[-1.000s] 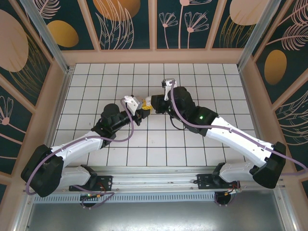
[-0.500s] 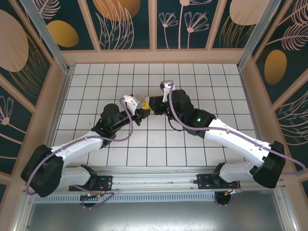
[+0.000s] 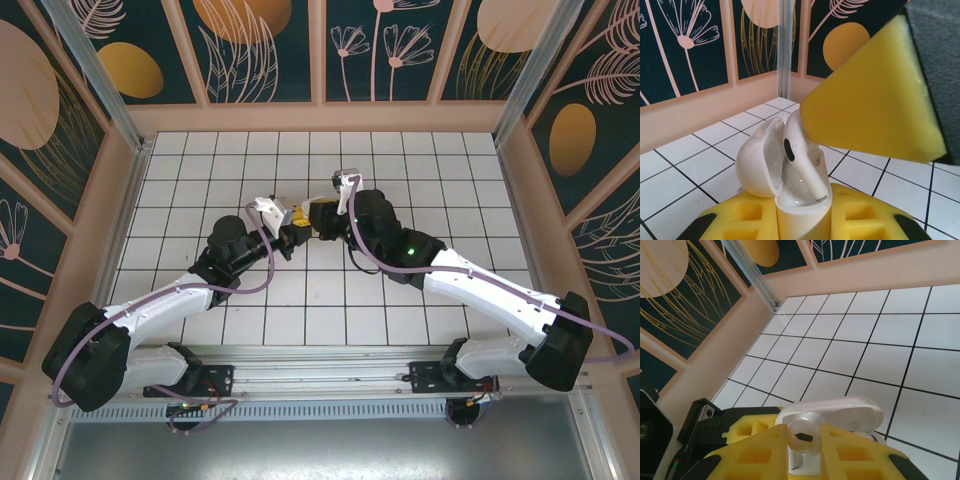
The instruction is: Insert the wireless bluetooth earbuds into the charging case
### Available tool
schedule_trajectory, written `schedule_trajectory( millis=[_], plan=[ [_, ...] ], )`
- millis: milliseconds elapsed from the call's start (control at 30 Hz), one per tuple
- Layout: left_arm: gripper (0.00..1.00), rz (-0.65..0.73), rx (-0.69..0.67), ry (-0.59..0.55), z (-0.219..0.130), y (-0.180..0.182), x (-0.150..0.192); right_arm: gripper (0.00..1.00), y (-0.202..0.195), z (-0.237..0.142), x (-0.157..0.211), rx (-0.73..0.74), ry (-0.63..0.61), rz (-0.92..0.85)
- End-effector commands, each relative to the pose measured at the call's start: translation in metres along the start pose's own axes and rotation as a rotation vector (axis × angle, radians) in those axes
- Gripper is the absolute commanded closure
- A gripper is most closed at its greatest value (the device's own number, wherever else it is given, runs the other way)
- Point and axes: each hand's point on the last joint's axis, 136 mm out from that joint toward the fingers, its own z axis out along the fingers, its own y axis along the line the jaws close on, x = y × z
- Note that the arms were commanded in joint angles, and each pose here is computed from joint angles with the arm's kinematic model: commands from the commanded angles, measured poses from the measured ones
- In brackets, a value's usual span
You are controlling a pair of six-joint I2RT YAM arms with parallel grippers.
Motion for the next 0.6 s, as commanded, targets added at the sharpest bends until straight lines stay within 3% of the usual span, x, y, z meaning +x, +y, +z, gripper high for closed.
schedule_trajectory(
  millis=[0, 567],
  plan=[
    [1.00, 0.019, 0.026, -0.093, -0.0040, -0.0058, -0.0288, 0.81, 0.0029, -0.0002, -0.0054, -0.006, -0.037, -0.015],
    [1.00, 0.016, 0.025, -0.100, -0.0040, -0.0059, -0.0320, 0.81, 0.0047, 0.0096, -0.0022, -0.016, -0.041, -0.028]
  ],
)
